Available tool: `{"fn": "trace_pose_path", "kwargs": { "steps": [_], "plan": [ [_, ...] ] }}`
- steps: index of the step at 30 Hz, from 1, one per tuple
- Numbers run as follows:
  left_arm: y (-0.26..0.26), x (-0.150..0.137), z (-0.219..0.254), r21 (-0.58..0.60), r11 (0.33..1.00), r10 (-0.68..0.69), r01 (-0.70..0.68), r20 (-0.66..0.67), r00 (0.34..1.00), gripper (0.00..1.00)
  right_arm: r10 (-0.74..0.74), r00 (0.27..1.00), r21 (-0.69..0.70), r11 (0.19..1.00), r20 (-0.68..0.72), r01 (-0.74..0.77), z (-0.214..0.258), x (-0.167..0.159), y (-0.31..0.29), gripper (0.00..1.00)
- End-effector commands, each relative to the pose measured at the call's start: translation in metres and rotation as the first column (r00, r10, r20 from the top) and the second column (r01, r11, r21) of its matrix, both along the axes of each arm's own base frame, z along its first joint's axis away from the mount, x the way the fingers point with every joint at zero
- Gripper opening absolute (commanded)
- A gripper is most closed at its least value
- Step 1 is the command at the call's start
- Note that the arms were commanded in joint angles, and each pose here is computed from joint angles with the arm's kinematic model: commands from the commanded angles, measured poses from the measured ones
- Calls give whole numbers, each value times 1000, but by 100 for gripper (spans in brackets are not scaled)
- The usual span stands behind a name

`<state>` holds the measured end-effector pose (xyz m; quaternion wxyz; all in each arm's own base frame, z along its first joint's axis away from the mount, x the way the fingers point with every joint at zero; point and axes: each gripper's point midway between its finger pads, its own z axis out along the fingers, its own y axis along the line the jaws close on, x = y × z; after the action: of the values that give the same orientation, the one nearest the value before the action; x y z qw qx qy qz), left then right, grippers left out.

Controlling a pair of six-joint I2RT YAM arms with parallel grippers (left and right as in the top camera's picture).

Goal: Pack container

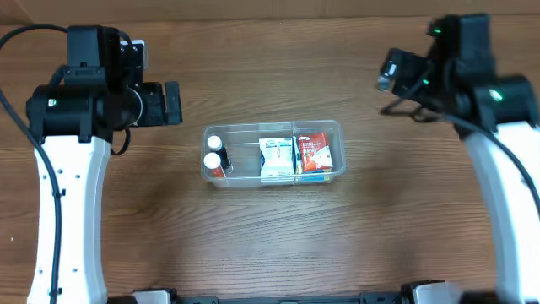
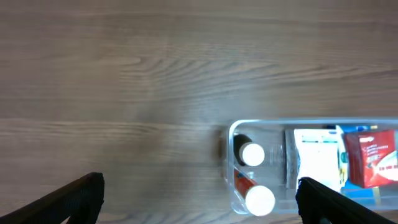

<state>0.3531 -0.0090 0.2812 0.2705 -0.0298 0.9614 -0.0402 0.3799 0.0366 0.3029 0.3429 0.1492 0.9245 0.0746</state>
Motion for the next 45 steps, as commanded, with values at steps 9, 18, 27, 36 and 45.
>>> {"fn": "trace_pose_path", "kwargs": {
  "steps": [9, 18, 27, 36, 45],
  "plan": [
    [-2, -95, 17, 10, 1000, -20, 18, 282, 959, 100, 188, 978, -178, 969, 93, -169, -28, -99, -6, 100],
    [-2, -127, -19, -11, 1000, 6, -2, 298, 955, 100, 206, 976, -180, 965, 66, -191, -72, -116, -5, 100],
    [-2, -125, -24, -11, 1000, 6, -3, 274, 962, 100, 206, 976, -174, 961, -69, -215, -105, -105, -4, 100],
    [-2, -127, -27, -11, 1000, 5, -3, 260, 966, 100, 175, 959, -199, 955, -224, -221, -145, -95, -9, 100],
    [-2, -127, -27, -11, 1000, 6, -3, 260, 966, 100, 189, 981, -218, 956, -44, -194, -95, -115, -13, 100]
  ]
}}
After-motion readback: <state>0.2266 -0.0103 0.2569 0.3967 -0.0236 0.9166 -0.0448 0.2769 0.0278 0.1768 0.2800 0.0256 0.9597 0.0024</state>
